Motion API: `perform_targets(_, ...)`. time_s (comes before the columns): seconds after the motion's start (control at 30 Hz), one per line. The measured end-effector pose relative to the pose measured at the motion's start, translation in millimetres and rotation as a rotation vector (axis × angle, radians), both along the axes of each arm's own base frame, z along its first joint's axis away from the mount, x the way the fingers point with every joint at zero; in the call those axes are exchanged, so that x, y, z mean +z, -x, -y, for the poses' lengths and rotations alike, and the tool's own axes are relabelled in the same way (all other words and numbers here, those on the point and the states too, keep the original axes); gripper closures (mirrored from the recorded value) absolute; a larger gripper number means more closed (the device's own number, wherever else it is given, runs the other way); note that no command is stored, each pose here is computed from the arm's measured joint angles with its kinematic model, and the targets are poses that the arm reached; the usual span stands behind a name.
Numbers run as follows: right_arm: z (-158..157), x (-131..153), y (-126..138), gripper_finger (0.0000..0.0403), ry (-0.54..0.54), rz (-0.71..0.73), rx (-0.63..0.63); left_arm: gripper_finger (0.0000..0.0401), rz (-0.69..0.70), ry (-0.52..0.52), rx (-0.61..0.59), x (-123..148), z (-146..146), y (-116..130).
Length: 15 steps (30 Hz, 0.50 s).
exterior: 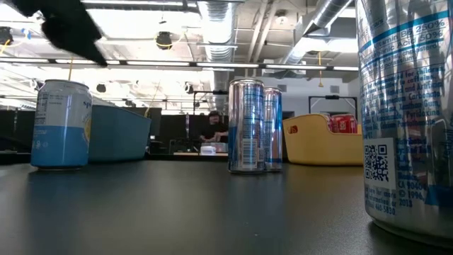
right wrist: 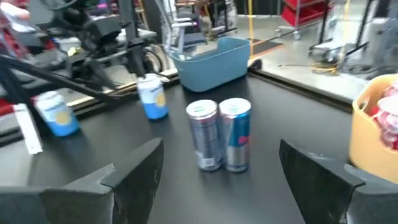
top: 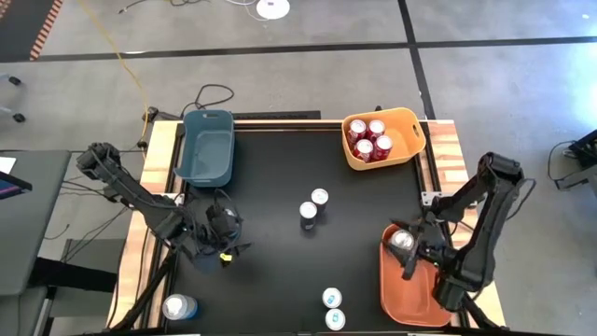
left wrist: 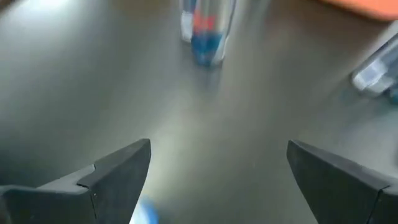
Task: Sort soda cans
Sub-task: Put the top white soda can into the orange bin
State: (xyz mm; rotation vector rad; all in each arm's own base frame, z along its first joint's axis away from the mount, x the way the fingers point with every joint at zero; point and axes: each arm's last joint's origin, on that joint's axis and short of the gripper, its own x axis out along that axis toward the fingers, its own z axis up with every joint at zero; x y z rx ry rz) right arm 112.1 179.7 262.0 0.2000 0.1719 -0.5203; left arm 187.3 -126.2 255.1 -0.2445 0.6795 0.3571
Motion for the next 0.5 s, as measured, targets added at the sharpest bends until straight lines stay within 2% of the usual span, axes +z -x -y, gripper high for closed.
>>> perform_targets(0.1,6,2,-9,0.007,0.046,-0.005,-0.03,0.0028,-0.035,-0.023,0.012,4,-3,2)
perform_targets(0.27,11,10,-22,0.007,0.156,0.129,-0.033,0.0028,-0.056,-0.119,0.014,26,-14,-4)
perform_targets(0.37,13,22,-26,0.007,0.166,0.137,-0.048,0.0028,-0.074,-0.17,0.001,36,-21,-7)
perform_targets(0.5,11,28,-31,0.007,0.178,0.118,-0.059,0.0028,-0.132,-0.188,0.021,34,-29,-7)
